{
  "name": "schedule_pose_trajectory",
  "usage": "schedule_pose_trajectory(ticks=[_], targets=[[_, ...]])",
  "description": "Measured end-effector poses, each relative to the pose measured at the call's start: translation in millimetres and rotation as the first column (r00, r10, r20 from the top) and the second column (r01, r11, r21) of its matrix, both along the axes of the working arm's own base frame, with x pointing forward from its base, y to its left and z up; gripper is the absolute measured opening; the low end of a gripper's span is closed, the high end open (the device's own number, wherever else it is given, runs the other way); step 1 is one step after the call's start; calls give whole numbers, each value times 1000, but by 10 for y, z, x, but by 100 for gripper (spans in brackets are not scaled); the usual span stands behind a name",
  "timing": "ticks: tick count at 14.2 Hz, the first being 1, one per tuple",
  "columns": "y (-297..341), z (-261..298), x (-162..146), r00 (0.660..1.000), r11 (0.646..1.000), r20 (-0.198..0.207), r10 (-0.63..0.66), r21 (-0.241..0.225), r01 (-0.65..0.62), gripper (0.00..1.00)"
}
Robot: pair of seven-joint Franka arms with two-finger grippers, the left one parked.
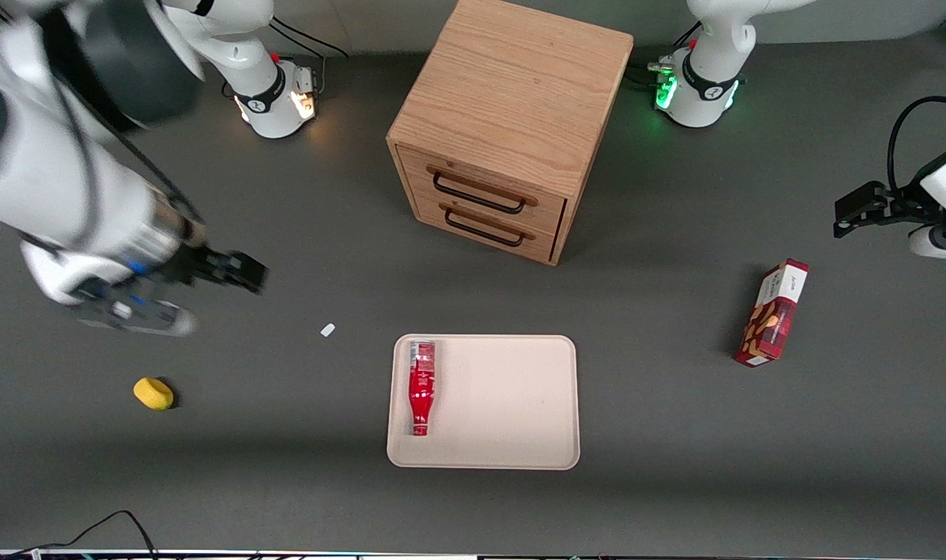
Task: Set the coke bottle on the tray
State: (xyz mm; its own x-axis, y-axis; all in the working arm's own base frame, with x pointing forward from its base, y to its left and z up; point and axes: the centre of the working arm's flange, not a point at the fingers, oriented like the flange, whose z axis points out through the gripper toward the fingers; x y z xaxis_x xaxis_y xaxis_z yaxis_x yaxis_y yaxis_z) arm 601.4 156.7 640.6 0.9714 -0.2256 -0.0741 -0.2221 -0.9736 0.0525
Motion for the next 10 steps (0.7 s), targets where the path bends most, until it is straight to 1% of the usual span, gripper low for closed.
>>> schedule_pose_trajectory(ticks=[1,2,4,5,7,8,10], targets=[[-235,225,-158,999,999,-14,-36,9,36,100],[-443,402,-310,998,998,-19,-57,12,57,100],[-733,551,-614,996,997,-17,-83,4,83,100],[-831,536,-753,996,996,-10,-92,6,93,100],[-1028,401,-995,994,994,16,-105,24,104,100],[-1110,291,-1102,994,993,19,-111,29,110,100],[-1168,90,-1263,993,993,11,-117,30,117,100]])
